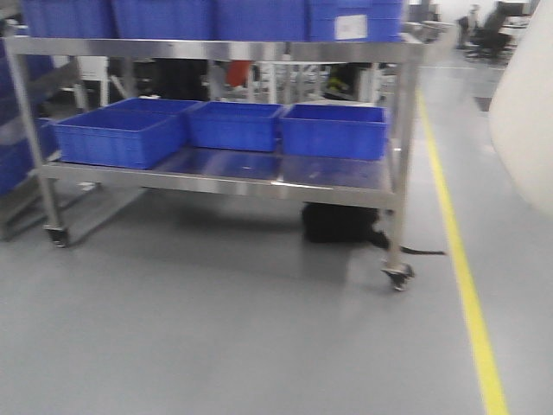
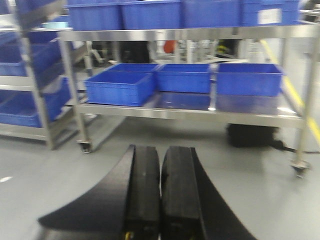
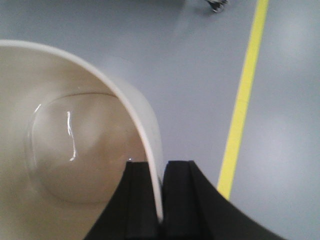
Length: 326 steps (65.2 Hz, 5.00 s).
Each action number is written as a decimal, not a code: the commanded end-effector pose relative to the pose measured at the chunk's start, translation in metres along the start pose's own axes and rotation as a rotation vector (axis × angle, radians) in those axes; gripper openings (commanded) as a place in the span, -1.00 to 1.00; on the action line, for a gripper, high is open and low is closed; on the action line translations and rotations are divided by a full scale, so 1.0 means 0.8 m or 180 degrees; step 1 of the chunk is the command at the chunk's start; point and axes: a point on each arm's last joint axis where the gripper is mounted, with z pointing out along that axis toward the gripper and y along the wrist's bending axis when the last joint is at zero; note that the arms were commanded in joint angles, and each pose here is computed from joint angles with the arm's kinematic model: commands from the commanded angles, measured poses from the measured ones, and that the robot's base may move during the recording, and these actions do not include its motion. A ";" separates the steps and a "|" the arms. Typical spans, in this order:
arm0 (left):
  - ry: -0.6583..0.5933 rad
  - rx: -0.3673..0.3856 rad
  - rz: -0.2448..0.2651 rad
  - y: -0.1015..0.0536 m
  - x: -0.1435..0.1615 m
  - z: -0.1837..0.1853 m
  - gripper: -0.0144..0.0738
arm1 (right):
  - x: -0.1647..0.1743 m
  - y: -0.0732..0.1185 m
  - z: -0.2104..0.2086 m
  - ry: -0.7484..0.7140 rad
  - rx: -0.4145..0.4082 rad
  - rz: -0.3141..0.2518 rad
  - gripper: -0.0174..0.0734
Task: Move white bin to right shelf second layer
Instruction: 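Drive down the aisle holding the white bin in the right gripper, then turn and drive toward the roller shelf rack carrying the bin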
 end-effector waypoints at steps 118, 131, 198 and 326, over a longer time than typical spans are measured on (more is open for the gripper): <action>-0.0192 -0.0011 -0.0028 0.000 0.005 0.000 -0.48 | -0.018 0.003 -0.009 -0.0366 -0.0049 -0.0007 -0.47; -0.0192 -0.0011 -0.0028 0.000 0.005 0.000 -0.48 | -0.018 0.003 -0.009 -0.0366 -0.0049 -0.0007 -0.47; -0.0192 -0.0011 -0.0028 0.000 0.005 0.000 -0.48 | -0.018 0.003 -0.009 -0.0366 -0.0049 -0.0007 -0.47; -0.0192 -0.0011 -0.0028 0.000 0.005 0.000 -0.48 | -0.018 0.003 -0.009 -0.0366 -0.0049 -0.0007 -0.47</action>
